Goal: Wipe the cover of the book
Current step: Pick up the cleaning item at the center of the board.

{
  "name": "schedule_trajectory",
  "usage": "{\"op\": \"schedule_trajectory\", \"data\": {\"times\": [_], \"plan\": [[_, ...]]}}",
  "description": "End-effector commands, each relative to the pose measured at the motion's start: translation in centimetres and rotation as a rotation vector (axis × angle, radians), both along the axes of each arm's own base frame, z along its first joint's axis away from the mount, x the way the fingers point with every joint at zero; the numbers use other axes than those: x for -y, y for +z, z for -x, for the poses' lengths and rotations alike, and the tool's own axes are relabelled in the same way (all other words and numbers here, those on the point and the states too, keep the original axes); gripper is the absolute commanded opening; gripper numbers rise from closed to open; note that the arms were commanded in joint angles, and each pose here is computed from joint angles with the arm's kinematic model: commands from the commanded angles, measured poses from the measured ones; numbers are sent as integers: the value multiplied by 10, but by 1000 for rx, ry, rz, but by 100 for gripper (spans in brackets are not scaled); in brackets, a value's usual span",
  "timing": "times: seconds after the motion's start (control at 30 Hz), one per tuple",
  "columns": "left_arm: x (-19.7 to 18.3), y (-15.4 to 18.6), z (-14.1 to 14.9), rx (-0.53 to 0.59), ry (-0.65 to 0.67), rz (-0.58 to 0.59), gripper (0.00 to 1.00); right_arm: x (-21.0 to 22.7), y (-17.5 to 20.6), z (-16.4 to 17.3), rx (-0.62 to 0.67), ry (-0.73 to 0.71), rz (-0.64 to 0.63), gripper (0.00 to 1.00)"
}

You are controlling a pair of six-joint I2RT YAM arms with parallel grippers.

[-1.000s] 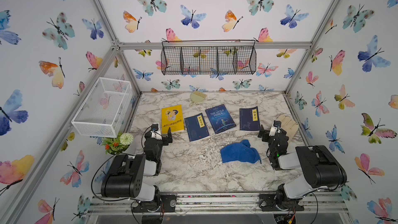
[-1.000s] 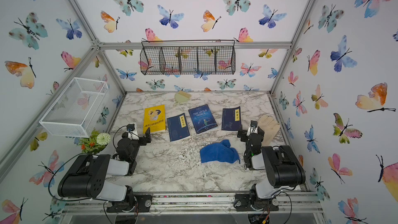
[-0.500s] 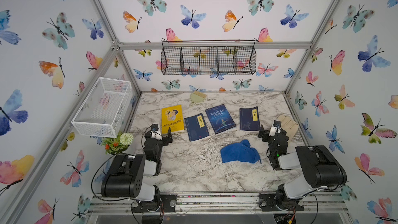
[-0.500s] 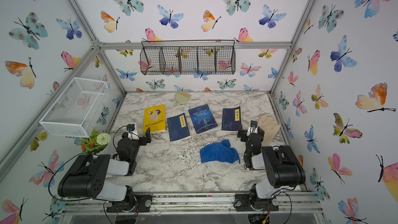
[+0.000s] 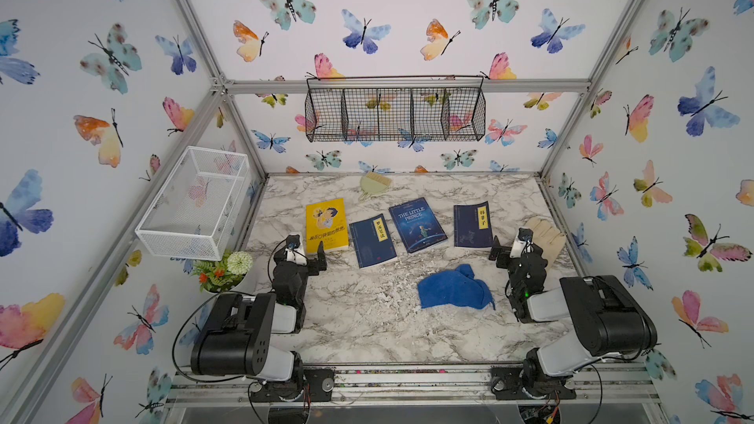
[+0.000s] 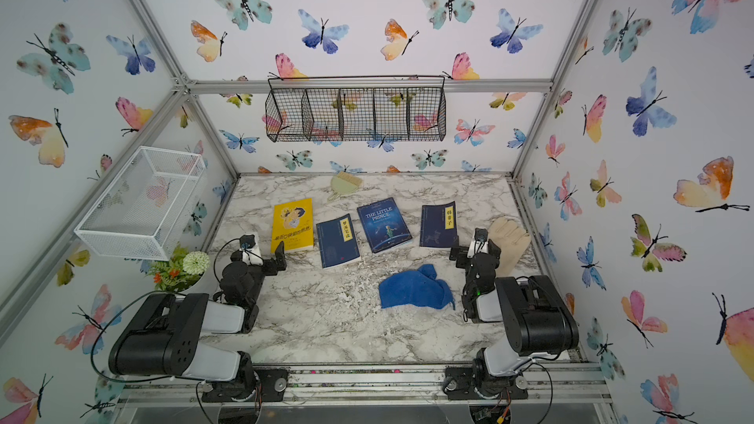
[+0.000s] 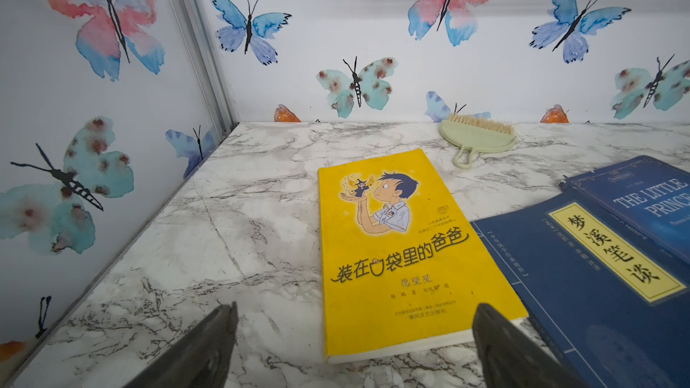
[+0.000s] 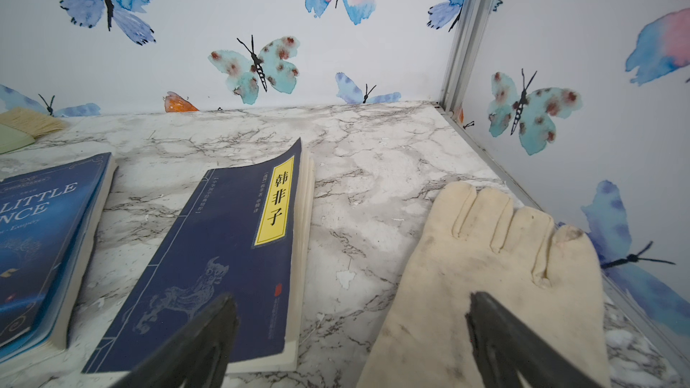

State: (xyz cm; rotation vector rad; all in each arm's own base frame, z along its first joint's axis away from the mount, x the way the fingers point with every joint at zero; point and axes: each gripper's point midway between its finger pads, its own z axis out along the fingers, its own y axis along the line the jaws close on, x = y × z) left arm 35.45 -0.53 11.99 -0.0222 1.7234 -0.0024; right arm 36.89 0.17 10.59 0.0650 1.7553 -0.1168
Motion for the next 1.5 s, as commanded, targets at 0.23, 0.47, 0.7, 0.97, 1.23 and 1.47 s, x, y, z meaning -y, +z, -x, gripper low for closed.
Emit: {"op": "schedule_trajectory", "data": {"times": [0.23,0.47,0.7,0.97,1.23,1.47], "plan": [[5,79,26,116,-4,203,98,-6,55,-8,-164,-80,-165,98],[72,100,33,52,-264,533,98,-22,18,-24,-531,-229,-493,98],[176,69,23,-166,-423,352,98,-46,-23,-13,-647,-57,-510,98],[211,44,-6,-319,-418,378,98,-59,-15,15,-653,68,-502,98],[168,20,-30,-381,-97,296,98,-96,-15,64,-740,277,-531,98],[149,15,-30,-450,18,303,98,-140,-31,93,-815,404,-506,99]]}}
